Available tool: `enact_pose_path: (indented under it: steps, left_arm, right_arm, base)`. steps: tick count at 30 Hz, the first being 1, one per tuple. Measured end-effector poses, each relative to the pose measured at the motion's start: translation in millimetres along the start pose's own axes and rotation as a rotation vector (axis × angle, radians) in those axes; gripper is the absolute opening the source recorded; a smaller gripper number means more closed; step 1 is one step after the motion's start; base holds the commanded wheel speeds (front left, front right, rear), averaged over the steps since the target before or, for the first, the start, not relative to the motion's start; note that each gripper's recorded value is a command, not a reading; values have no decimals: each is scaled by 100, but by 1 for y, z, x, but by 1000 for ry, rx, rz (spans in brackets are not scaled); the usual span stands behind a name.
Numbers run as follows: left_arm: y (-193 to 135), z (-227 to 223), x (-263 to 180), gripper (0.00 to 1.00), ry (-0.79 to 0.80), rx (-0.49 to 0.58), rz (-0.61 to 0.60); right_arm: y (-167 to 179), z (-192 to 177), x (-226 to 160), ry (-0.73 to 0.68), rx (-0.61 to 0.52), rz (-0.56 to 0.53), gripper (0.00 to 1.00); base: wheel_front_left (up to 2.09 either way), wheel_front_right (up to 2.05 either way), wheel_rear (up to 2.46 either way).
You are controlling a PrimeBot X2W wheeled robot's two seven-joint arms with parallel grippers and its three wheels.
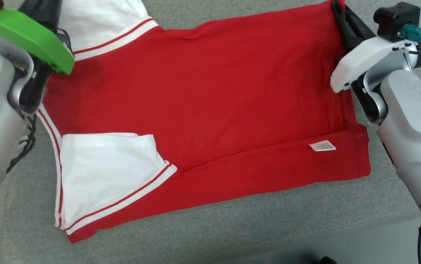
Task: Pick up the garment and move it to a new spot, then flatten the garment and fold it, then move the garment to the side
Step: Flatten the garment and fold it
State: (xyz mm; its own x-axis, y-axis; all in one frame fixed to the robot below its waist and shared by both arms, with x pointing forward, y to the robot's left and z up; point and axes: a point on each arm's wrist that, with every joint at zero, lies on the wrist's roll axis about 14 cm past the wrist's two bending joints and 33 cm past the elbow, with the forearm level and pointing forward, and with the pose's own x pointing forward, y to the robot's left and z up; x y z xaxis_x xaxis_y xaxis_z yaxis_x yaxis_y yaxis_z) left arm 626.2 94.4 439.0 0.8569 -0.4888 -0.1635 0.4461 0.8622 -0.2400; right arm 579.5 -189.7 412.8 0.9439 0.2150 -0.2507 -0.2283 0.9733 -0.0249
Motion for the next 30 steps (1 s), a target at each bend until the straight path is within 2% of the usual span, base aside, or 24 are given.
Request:
enact_pose_path:
  steps: [10,30]
  left_arm:
    - [-18,22,-58,0,-102,-74,-23]
    - [-40,-18,-153,0,-123,-188,105]
  right_arm:
    - [10,14,-18,-67,16,23,0]
    - [13,0,-74,-96,92,-12,0]
  base:
    - [0,0,0]
    - [0,0,0]
